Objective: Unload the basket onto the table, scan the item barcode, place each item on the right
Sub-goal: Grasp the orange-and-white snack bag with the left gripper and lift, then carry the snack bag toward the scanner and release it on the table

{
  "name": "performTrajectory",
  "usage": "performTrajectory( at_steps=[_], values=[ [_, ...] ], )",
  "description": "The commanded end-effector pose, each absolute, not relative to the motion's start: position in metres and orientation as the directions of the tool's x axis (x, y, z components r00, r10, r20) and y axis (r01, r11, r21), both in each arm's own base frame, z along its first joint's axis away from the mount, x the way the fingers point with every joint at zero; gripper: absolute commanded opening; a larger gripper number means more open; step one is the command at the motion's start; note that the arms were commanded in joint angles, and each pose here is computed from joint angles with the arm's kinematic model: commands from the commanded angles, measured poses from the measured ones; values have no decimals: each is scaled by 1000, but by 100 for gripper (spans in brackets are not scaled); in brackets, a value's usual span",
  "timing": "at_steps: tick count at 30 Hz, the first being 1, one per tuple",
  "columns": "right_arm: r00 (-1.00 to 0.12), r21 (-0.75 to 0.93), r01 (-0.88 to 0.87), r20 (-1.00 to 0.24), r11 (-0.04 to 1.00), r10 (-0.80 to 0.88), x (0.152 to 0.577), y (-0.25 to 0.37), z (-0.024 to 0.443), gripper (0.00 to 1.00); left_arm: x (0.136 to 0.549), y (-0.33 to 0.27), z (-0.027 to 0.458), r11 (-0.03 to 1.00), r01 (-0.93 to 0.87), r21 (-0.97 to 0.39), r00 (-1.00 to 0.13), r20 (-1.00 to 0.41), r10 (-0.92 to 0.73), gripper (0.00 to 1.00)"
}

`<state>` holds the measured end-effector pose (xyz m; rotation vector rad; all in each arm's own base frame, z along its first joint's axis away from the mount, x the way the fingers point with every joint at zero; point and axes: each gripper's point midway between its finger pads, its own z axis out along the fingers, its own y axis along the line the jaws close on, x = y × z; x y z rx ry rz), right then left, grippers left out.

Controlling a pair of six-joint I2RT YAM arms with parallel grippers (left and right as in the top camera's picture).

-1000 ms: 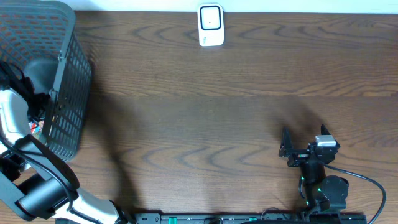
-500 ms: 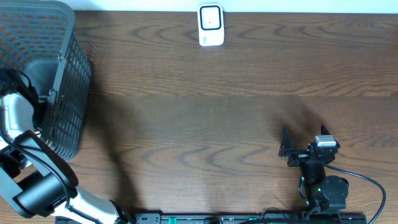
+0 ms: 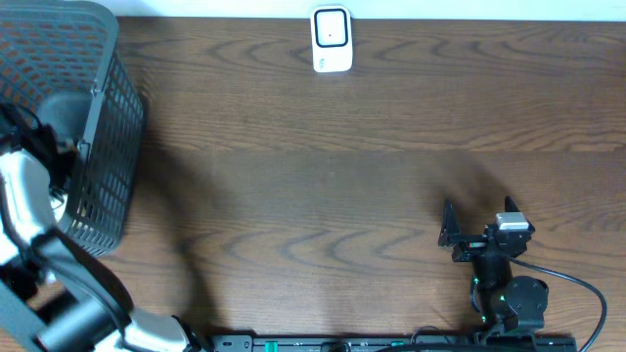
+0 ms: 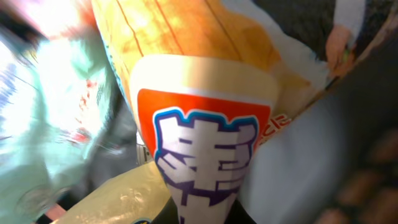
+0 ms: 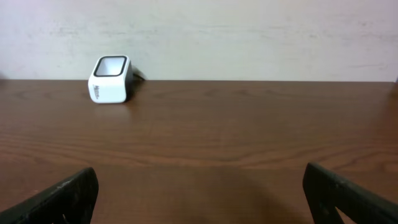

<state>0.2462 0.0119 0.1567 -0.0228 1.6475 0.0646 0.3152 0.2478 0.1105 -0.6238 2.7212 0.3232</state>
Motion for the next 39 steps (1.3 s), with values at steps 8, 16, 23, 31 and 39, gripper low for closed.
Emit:
performTrajectory(
  at_steps=[8, 16, 23, 31, 39],
  values=[
    [-80, 38, -44, -996, 998, 34, 246, 10, 156, 99, 327, 232, 381, 800, -585, -132, -178, -942, -286, 7],
    [-80, 38, -44, -996, 998, 34, 246, 10, 156, 99, 293, 156, 487, 858, -300, -417, 167, -909, -383, 8],
    [-80, 38, -44, -996, 998, 34, 246, 10, 156, 99, 306, 87, 492, 826, -6, -564, 54, -825, -563, 7],
    [-80, 38, -44, -996, 998, 34, 246, 10, 156, 99, 345, -5, 449, 754, 182, -631, -272, -769, -578, 7],
    [-80, 38, -44, -996, 998, 34, 246, 10, 156, 99, 386, -119, 340, 718, 163, -677, -657, -617, -433, 7]
  ],
)
